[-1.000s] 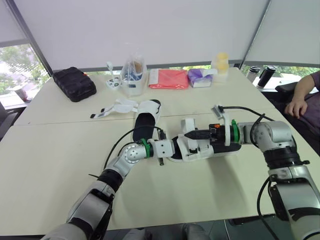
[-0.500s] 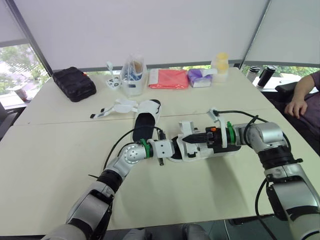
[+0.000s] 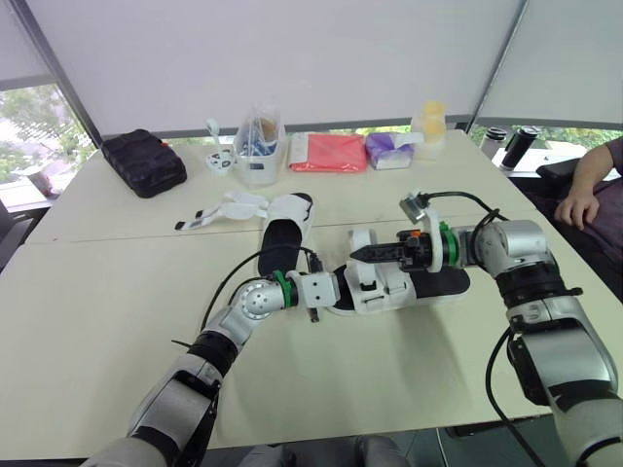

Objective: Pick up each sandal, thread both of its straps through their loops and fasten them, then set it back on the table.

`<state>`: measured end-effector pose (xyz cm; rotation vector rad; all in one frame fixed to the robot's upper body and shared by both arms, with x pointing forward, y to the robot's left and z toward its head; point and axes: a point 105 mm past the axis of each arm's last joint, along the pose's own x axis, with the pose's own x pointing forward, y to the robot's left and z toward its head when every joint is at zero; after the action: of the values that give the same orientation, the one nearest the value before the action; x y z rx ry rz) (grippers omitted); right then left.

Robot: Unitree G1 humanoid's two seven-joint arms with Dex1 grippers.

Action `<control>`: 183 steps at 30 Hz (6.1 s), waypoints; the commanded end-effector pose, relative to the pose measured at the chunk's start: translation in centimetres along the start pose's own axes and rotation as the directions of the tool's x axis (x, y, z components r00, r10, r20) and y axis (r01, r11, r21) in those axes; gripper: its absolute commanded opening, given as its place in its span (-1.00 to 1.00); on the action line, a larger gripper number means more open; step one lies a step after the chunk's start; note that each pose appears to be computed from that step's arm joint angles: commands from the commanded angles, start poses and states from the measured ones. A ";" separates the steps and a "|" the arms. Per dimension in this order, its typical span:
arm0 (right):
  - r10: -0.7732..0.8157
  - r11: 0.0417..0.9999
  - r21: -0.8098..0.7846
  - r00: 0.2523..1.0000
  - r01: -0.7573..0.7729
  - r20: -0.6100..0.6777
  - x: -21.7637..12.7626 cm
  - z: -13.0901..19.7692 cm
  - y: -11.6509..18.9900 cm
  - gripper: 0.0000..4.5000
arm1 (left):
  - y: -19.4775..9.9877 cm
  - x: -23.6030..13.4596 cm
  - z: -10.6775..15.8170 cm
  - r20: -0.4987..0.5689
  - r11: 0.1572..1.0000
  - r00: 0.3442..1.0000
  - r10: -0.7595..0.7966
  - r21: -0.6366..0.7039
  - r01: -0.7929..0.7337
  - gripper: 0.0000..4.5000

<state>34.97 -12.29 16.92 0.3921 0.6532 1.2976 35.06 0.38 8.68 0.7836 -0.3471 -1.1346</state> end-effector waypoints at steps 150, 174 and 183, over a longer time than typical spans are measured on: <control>-0.286 0.932 -0.182 0.945 0.313 0.158 -0.1 -10.3 0.4 0.99 | -3.8 0.1 -1.5 -0.046 0.990 0.992 -0.119 -0.077 0.115 -1.00; -0.343 0.913 -0.108 0.882 0.394 0.323 -1.8 -8.5 0.3 0.88 | -3.9 0.2 -1.5 -0.047 0.990 0.992 -0.118 -0.086 0.114 -1.00; -0.277 0.940 -0.117 0.918 0.320 0.283 -0.3 -8.8 1.2 0.37 | -4.0 0.3 -1.5 -0.047 0.989 0.992 -0.120 -0.087 0.116 -1.00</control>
<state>28.60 -14.27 10.04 0.3107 0.3945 0.9127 34.67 -0.18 8.04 0.7490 -0.3189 -1.1596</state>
